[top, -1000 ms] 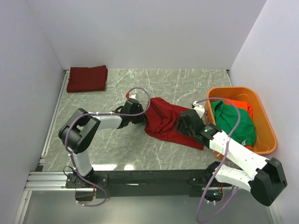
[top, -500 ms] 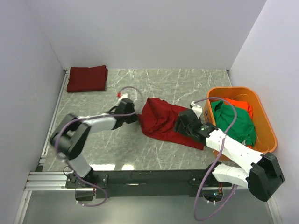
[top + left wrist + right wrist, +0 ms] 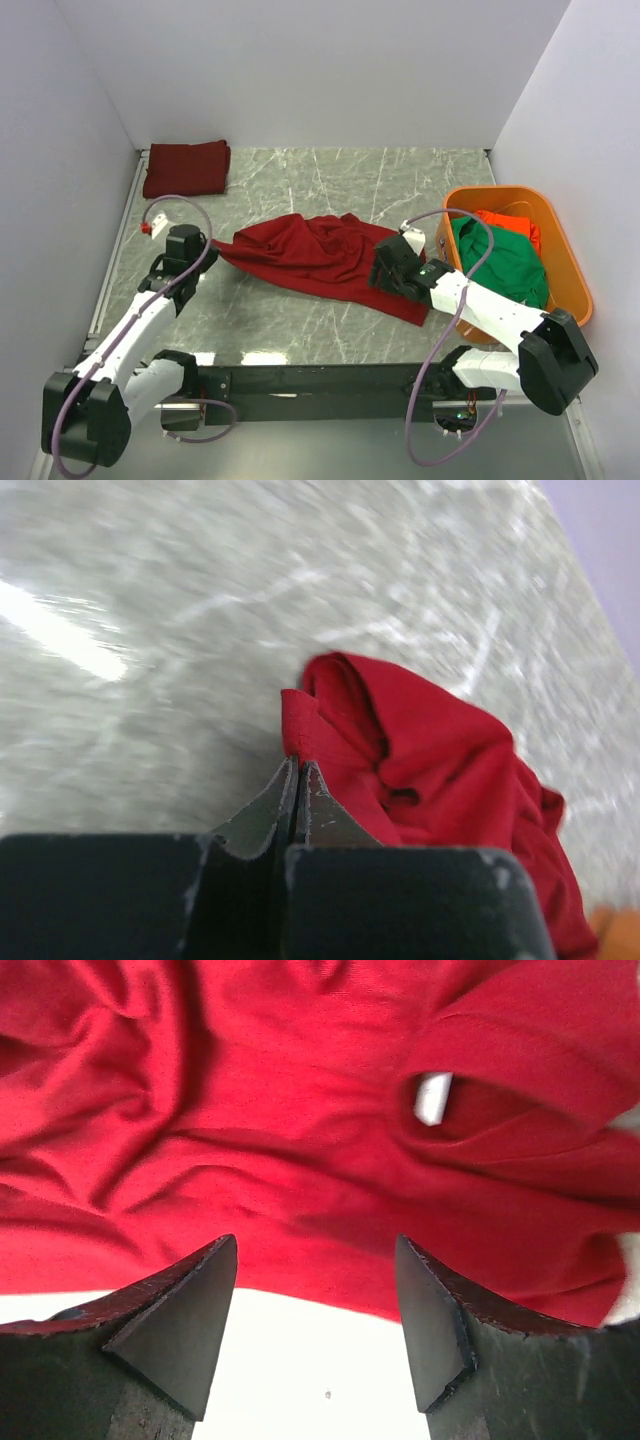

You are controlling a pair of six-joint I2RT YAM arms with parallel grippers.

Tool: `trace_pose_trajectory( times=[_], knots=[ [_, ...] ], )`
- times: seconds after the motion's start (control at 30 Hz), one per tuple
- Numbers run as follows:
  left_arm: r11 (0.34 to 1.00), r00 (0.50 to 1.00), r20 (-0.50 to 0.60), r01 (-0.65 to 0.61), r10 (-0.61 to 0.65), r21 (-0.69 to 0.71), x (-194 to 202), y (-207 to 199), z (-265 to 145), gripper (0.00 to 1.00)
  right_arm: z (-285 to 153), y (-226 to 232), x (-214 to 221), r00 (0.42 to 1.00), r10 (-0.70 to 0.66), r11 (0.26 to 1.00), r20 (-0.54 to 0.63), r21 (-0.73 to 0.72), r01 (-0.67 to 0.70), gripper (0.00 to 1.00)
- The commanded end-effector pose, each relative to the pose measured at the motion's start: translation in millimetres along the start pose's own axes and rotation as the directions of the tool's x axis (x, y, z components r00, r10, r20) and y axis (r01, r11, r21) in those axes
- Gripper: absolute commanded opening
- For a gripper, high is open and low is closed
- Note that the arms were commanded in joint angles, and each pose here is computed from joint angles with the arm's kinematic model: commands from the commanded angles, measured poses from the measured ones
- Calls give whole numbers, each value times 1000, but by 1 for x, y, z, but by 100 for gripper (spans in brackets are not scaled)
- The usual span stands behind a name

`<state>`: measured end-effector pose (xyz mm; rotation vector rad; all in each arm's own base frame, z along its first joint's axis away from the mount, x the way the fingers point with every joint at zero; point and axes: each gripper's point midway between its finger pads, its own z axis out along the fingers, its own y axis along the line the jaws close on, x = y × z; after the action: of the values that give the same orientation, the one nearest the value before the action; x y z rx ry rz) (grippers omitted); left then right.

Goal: Fold and stack the t-shirts
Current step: Flatten the tshirt out

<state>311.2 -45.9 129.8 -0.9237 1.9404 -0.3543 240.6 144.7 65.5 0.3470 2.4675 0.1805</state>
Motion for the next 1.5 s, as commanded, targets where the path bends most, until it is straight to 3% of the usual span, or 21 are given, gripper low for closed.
trace_pose_trajectory(
  times=[0.0,0.33,0.73,0.93,1.03,1.1,1.13,1.17,1.2,1.33,1.47],
  knots=[
    [997,998,58,41,-37,-68,-18,18,-3,1,-5,-7,-1,1000,22,999,22,27,-22,71],
    [988,985,120,132,-122,-75,-48,29,-20,1,-16,-26,28,995,94,994,-26,59,-93,71],
    [988,982,107,156,-154,-11,-50,19,-29,1,-37,-52,84,946,280,960,-163,35,-278,70],
    [989,985,89,150,-149,-5,-44,20,-29,1,-25,-56,92,928,345,937,-137,4,-348,64],
    [989,986,85,146,-146,7,-43,19,-30,1,-17,-47,90,925,358,930,-129,-34,-365,57],
    [990,987,77,143,-143,12,-42,18,-30,1,-13,-44,84,925,365,929,-106,-30,-370,46],
    [990,987,75,140,-141,17,-42,16,-31,1,-13,-42,81,929,357,932,-101,-36,-362,35],
    [990,988,73,137,-138,19,-42,16,-32,1,-12,-39,78,929,358,930,-95,-44,-364,10],
    [991,989,65,130,-132,34,-42,12,-33,1,-16,-32,69,928,364,927,-81,-64,-369,1],
    [990,990,77,110,-116,84,-56,-5,-47,1,-49,-13,18,941,337,933,32,-149,-329,0],
    [986,982,145,97,-117,133,-85,-24,-74,1,-129,8,-72,898,374,905,231,-303,-299,0]
  ],
)
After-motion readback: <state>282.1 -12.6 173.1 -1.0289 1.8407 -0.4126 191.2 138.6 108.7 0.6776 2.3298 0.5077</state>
